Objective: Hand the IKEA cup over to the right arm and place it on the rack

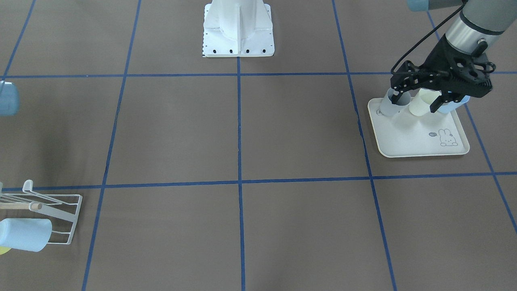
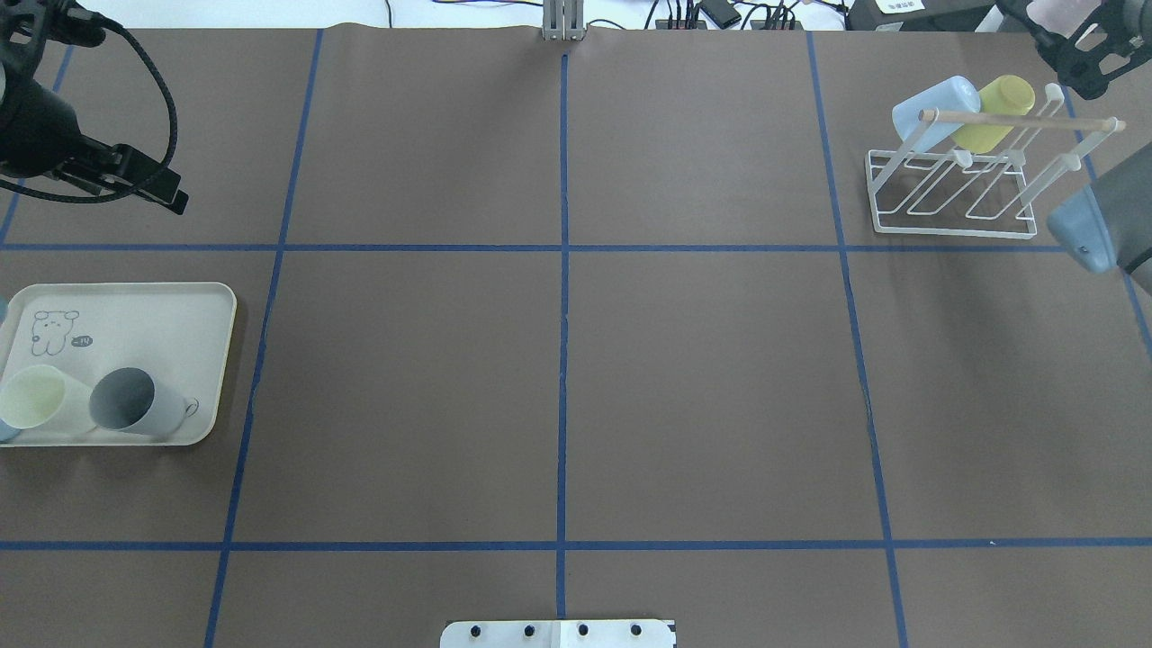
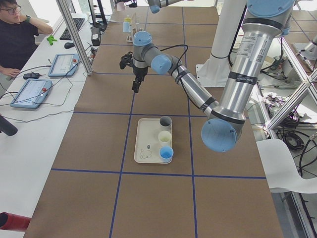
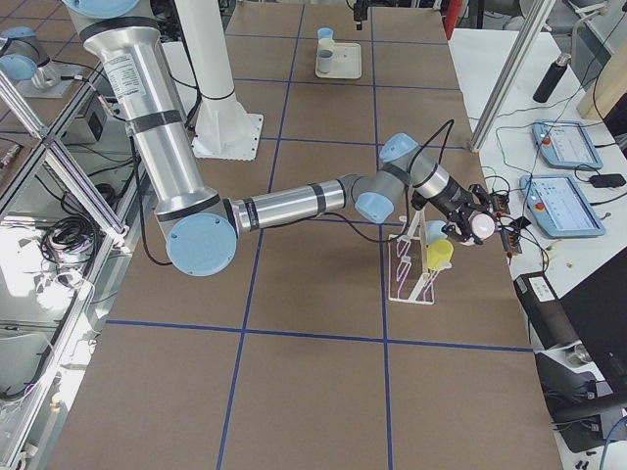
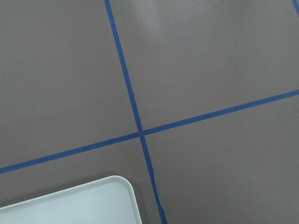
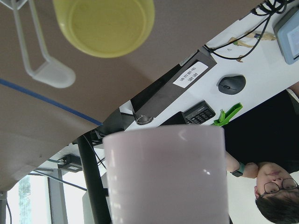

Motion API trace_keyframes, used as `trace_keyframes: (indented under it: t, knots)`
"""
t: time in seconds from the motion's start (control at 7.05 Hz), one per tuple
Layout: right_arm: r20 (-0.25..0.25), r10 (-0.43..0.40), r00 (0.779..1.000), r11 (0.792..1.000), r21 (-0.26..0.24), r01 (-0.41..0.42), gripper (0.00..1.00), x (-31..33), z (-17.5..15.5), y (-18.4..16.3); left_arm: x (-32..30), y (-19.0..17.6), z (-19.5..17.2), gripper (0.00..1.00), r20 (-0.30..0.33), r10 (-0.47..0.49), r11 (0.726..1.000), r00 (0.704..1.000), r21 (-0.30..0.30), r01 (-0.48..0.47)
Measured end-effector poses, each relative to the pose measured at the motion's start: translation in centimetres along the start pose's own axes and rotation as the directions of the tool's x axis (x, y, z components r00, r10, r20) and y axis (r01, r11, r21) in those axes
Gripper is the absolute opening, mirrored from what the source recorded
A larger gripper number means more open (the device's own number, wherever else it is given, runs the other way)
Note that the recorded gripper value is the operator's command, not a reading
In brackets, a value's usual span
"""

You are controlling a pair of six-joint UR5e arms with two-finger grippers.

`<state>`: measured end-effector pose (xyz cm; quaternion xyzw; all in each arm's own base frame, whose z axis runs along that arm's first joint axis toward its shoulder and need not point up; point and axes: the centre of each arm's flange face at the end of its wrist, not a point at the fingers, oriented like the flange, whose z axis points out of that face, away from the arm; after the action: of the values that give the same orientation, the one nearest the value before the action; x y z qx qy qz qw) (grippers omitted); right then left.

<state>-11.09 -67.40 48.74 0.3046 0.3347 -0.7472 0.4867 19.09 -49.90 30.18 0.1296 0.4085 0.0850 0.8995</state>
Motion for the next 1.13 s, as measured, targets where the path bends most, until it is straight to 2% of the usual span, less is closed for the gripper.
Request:
trace_keyframes:
  t: [0.43, 1.13]
  knots:
    - [0.019, -0.047, 0.999, 0.999, -0.014, 0.048, 0.08, -1.6, 0.7, -1.5, -0.1, 0.0, 0.1, 1.00, 0.000, -0.004, 1.000, 1.000, -0.002, 0.004]
    - [0.058, -0.074, 0.996, 0.997, -0.011, 0.075, 0.07, -4.3, 1.3, -3.2, -0.1, -0.1, 0.3, 1.00, 0.000, -0.006, 1.000, 1.000, -0.005, 0.006]
